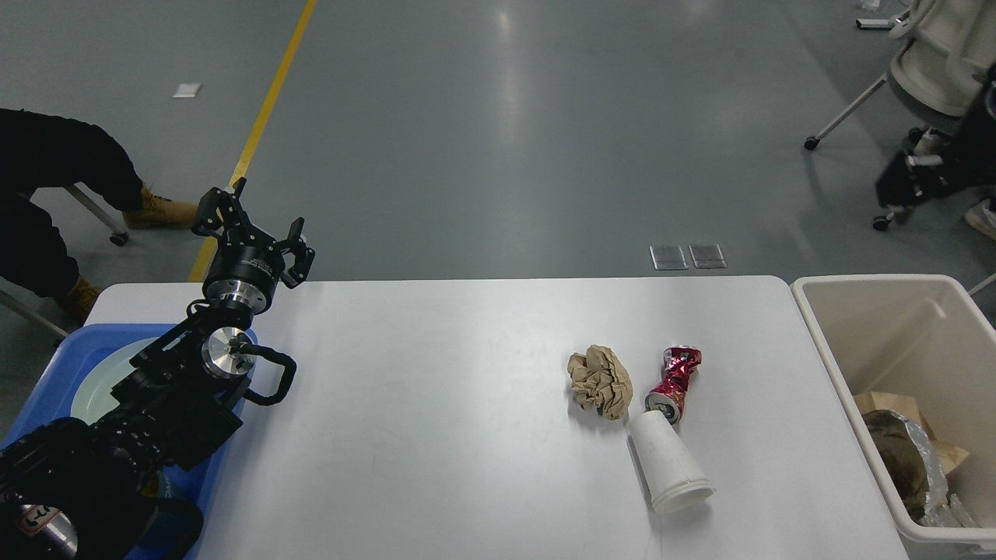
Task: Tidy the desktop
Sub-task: 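Raise the right gripper and swing it toward the red can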
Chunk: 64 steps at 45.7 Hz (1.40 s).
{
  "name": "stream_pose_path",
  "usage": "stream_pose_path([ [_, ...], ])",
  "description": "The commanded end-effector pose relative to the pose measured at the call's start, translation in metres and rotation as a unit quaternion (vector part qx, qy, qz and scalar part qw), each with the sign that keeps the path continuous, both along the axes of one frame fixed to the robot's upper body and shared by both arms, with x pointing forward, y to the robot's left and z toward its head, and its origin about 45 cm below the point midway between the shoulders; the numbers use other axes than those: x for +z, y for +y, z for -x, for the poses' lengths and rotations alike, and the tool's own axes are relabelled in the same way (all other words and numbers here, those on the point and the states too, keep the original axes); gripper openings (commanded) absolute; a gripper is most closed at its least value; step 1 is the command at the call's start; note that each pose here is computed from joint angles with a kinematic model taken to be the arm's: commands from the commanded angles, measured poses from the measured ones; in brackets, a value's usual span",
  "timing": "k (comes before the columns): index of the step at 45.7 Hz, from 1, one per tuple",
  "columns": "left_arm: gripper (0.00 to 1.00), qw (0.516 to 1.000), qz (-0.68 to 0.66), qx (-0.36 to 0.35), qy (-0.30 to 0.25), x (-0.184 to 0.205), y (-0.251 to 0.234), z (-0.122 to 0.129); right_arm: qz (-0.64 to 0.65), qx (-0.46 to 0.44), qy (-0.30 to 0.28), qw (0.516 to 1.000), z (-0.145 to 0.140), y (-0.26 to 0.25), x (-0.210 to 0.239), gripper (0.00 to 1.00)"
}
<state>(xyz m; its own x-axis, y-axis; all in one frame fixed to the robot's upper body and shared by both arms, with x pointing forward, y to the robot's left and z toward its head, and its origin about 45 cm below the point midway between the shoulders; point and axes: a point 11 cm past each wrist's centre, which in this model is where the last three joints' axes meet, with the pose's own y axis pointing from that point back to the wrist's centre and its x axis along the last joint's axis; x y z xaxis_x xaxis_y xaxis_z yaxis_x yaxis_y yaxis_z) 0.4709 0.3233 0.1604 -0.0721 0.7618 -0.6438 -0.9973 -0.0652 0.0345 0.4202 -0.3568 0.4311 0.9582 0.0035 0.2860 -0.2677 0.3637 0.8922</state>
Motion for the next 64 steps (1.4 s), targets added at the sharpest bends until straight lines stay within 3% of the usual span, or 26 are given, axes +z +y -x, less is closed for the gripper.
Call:
stream_pose_path([
  [1, 0.96, 1.0, 0.0, 0.0, 0.0, 0.0, 0.0, 0.0, -0.027, 0.07, -0.013, 0.997, 0.004, 0.083, 0.031, 1.0],
  [12, 0.96, 1.0, 0.0, 0.0, 0.0, 0.0, 0.0, 0.0, -0.12, 0.167, -0.053, 0.977, 0.012, 0.182, 0.07, 1.0],
  [28, 0.96, 1.0, 0.0, 0.0, 0.0, 0.0, 0.0, 0.0, -0.138, 0.157, -0.032, 0.977, 0.01, 0.175, 0.051, 1.0],
  [33, 0.96, 1.0, 0.0, 0.0, 0.0, 0.0, 0.0, 0.0, -0.144, 0.142, 0.036, 0.979, 0.019, 0.165, 0.001, 1.0],
  [37, 0.96, 1.0, 0.0, 0.0, 0.0, 0.0, 0.0, 0.0, -0.14, 0.14, 0.122, 0.973, 0.047, 0.16, -0.052, 1.0],
  [42, 0.96, 1.0, 0.0, 0.0, 0.0, 0.0, 0.0, 0.0, -0.16, 0.134, 0.055, 0.976, 0.045, 0.165, -0.097, 1.0],
  [54, 0.96, 1.0, 0.0, 0.0, 0.0, 0.0, 0.0, 0.0, -0.186, 0.094, -0.017, 0.978, 0.037, 0.157, -0.164, 1.0],
  [64, 0.96, 1.0, 0.0, 0.001, -0.001, 0.0, 0.0, 0.0, -0.181, 0.05, -0.02, 0.982, 0.034, 0.136, -0.227, 1.0],
])
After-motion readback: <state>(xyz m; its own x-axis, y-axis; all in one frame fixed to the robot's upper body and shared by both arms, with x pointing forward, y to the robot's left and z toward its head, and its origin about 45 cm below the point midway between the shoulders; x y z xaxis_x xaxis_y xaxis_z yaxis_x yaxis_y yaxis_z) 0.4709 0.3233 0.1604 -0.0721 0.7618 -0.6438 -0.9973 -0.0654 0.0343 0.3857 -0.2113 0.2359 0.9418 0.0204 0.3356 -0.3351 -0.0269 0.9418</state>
